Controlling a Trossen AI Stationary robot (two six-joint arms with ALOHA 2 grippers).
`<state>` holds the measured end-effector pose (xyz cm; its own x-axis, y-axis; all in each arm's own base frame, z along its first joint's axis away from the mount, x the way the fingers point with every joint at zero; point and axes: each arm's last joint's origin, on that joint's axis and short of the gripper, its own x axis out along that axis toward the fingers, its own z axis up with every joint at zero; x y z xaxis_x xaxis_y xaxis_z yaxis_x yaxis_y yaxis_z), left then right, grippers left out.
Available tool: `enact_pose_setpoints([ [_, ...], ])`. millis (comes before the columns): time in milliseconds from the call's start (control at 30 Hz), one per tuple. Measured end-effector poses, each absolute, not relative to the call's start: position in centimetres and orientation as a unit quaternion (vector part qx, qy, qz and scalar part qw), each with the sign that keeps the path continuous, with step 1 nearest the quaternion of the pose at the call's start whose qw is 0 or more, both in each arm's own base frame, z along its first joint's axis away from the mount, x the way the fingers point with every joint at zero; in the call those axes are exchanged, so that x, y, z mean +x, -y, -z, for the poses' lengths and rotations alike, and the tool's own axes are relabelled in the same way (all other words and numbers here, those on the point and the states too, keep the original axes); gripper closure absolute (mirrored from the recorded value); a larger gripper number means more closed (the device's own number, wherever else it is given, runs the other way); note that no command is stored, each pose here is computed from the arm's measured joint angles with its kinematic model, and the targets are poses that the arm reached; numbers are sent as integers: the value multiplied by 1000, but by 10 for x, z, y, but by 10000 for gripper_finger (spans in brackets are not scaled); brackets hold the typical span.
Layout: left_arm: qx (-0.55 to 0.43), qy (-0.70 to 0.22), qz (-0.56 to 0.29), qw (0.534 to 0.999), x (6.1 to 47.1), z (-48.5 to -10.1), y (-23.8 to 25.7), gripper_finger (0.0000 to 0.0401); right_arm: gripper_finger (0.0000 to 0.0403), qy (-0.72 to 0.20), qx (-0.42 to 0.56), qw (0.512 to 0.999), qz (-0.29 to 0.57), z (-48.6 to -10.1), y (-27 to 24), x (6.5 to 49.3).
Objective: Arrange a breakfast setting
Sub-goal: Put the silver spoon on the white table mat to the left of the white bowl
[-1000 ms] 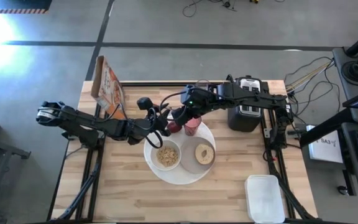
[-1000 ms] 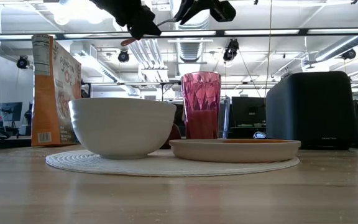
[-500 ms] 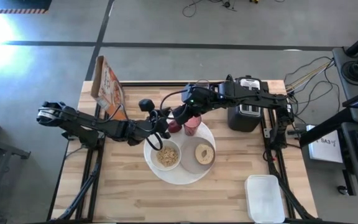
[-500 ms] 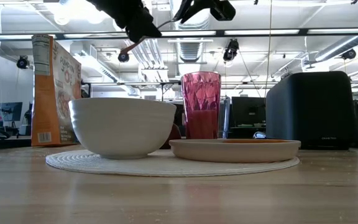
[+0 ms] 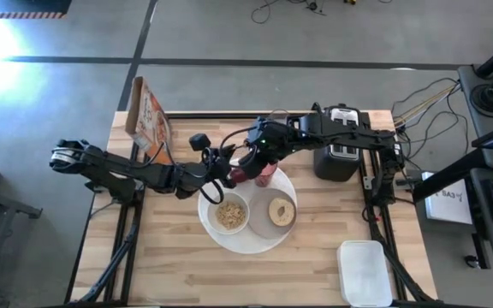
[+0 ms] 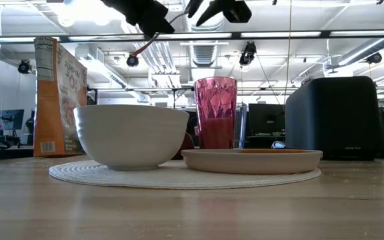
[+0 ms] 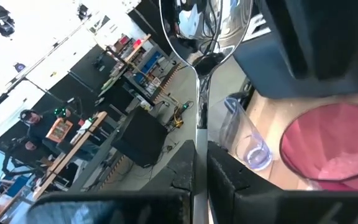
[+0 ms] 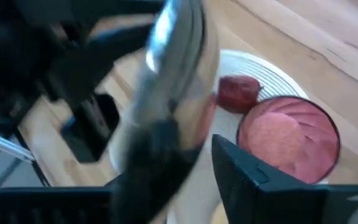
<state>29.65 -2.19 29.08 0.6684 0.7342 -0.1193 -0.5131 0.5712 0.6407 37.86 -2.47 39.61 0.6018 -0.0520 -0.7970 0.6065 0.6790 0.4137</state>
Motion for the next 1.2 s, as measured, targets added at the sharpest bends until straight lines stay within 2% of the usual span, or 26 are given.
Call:
enact_pose_setpoints([
  [267,281,-194,-397,852,296,-299,16,400,259,-427,326,824,182,-398,21,371],
  [500,225,-243,-396,856,289,-304,14,401,242,-429,304,830,186,-410,21,353],
  [667,115,-337,-330,874,275,-308,15,401,241,-447,239,839,200,-412,23,344],
  [833,-8,-416,-290,862,259,-316,18,401,241,-466,170,841,219,-412,25,337],
  [967,-99,-451,-296,836,250,-314,20,399,241,-478,131,837,232,-411,27,334],
  [1200,-190,-496,-335,778,239,-277,21,395,241,-505,76,826,237,-409,28,329],
])
